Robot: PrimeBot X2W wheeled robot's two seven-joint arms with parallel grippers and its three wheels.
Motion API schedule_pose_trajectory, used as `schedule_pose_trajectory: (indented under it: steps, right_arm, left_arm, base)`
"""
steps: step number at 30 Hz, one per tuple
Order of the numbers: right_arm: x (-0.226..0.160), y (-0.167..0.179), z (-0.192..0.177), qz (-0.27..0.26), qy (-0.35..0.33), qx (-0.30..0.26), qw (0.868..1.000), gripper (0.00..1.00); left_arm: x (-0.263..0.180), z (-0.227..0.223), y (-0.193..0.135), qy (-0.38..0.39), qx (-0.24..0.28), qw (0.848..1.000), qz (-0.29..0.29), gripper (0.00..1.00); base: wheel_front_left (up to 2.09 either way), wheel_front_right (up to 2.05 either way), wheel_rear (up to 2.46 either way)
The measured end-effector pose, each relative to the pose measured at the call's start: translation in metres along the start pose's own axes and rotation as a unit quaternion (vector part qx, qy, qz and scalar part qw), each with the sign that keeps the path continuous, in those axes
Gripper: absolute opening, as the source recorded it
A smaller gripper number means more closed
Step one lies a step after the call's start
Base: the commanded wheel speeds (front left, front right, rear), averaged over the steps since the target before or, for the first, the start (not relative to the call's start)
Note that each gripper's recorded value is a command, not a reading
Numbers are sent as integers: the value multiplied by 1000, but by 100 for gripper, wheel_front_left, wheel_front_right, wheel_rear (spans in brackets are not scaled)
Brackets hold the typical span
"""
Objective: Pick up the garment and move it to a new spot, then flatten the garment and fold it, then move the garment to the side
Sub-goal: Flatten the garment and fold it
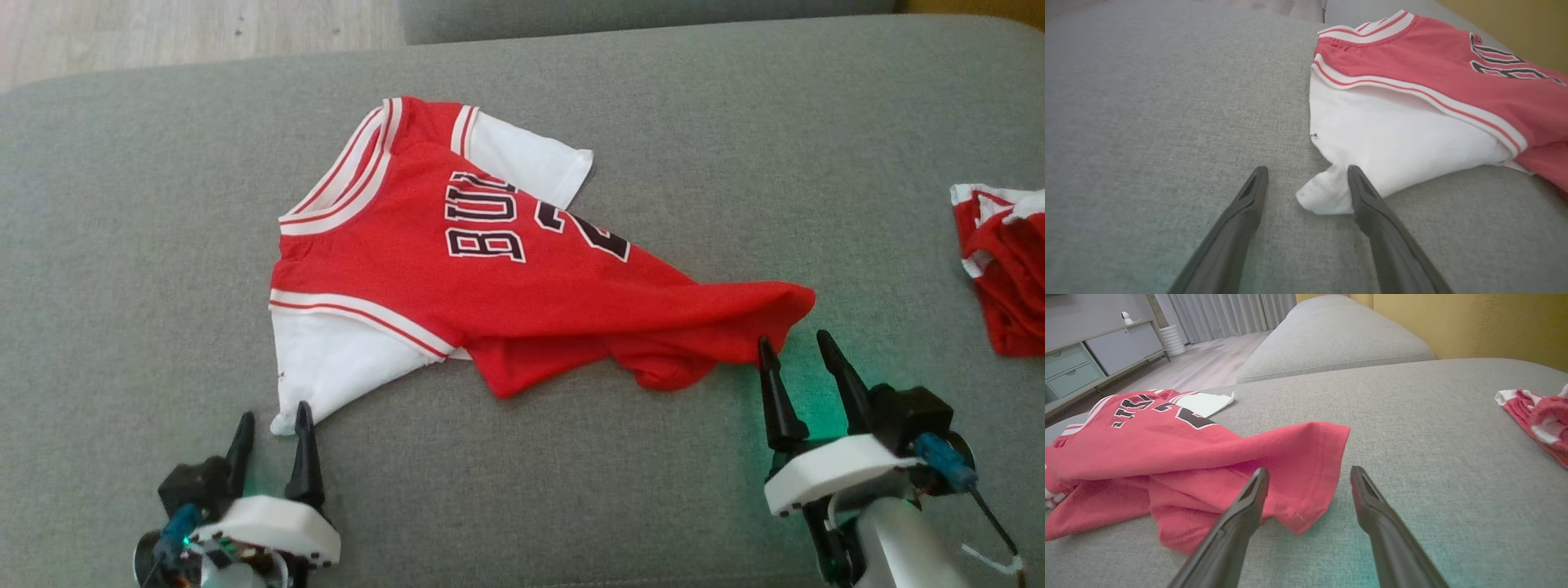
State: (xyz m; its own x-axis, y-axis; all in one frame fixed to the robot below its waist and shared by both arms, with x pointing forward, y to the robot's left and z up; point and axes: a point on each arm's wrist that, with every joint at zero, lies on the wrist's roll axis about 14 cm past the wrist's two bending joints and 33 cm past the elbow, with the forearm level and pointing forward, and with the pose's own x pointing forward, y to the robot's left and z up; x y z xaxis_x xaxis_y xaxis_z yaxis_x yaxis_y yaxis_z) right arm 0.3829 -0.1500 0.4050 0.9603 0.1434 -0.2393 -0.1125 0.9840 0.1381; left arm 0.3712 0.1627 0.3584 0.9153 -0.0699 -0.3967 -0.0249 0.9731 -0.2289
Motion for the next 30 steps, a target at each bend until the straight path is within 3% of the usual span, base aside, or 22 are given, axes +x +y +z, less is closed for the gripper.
schedule_pose_trajectory:
  steps: [6,7,8,9,10,19,30]
  right_arm:
    - [5,-2,1,-2,-1,5,1000,100]
    - [5,-2,1,-4,-1,7,1000,100]
    - [4,-3,1,-4,-1,9,1000,100]
    - [4,-3,1,-5,-1,9,1000,100]
    - [4,-3,1,-5,-2,9,1000,100]
    - [2,-11,-1,-19,2,18,1000,100]
    - [-3,-5,-32,-14,53,27,998,100]
  left_arm:
    - [11,-2,-5,10,2,1000,-8,100]
    - [12,-3,-7,12,2,1000,-12,95]
    - [12,-5,-7,15,0,1000,-12,53]
    - [13,-6,-8,17,-2,1000,-13,20]
    - [14,-8,-9,21,-3,1000,-14,0]
    - [10,1,-14,8,-11,1000,-22,0]
    - [-2,2,-7,-4,-9,1000,-12,0]
  base:
    - [0,0,0]
    - [0,0,0]
    - [0,0,0]
    - [0,0,0]
    - [0,0,0]
    - [0,0,0]
    - [0,0,0]
